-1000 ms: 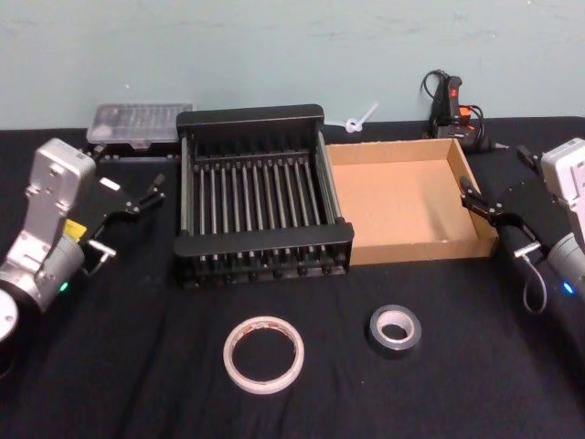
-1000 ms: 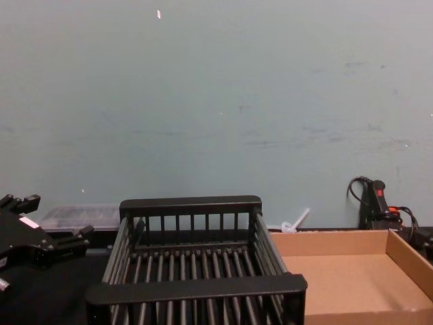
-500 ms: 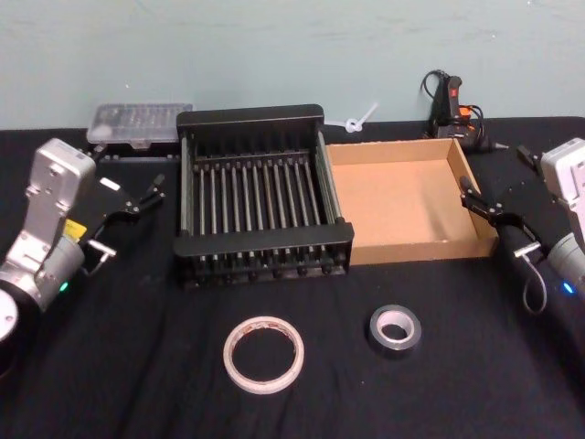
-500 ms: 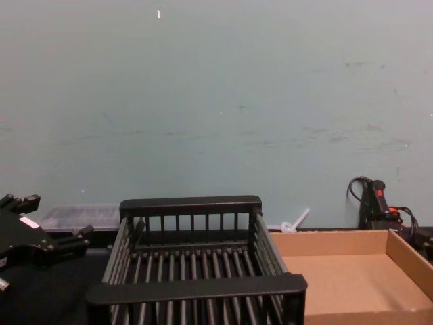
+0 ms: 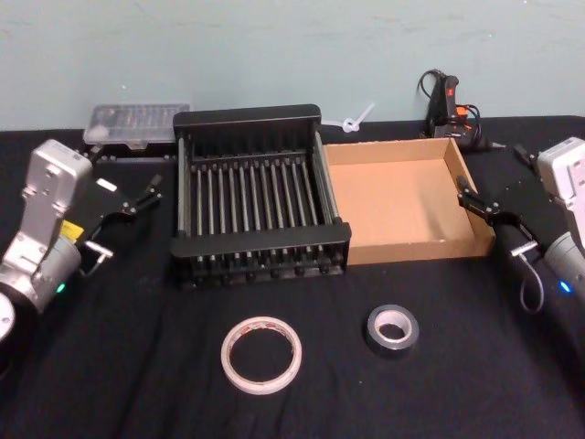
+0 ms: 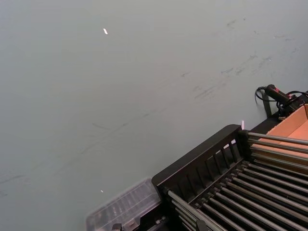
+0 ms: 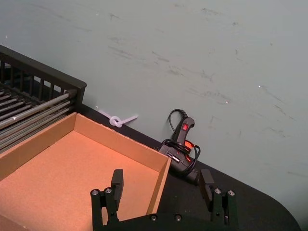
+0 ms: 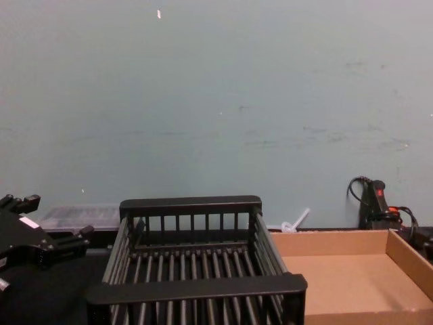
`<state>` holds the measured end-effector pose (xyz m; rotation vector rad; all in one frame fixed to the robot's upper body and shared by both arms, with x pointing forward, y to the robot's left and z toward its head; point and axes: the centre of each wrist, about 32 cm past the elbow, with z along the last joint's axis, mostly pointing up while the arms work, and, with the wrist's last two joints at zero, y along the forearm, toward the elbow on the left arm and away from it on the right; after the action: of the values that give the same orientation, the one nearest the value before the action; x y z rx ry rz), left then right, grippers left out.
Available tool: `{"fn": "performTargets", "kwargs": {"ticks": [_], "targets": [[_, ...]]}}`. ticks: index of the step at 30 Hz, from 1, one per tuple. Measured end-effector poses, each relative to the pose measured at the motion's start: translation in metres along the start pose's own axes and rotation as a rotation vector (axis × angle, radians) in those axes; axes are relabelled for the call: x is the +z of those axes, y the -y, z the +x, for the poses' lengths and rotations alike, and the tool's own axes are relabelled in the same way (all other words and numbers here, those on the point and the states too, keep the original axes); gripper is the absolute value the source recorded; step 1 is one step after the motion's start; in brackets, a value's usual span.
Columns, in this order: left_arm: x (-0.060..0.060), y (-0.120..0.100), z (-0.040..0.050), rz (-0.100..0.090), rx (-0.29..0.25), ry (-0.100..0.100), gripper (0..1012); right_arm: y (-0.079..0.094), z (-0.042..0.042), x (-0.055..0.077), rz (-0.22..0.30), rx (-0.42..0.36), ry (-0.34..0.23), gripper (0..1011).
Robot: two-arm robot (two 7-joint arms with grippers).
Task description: Pick up the white tape and place it into the black box , Pick up the silver tape and place it into the brown box.
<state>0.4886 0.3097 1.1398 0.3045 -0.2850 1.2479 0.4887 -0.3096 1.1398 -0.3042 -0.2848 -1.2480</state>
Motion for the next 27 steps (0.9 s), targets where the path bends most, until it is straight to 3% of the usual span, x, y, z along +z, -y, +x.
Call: {"fn": "performTargets", "kwargs": {"ticks": [16,27], "targets": [[0.000,0.000,0.0000,0.000,0.000,0.000,1002,0.010,-0.0015,0.004,0.018,0.037,-0.055,1002],[0.000,0.000,0.0000,0.000,0.000,0.000,1001,0.027,-0.0105,0.012,0.022,0.093,-0.126,1002]]}}
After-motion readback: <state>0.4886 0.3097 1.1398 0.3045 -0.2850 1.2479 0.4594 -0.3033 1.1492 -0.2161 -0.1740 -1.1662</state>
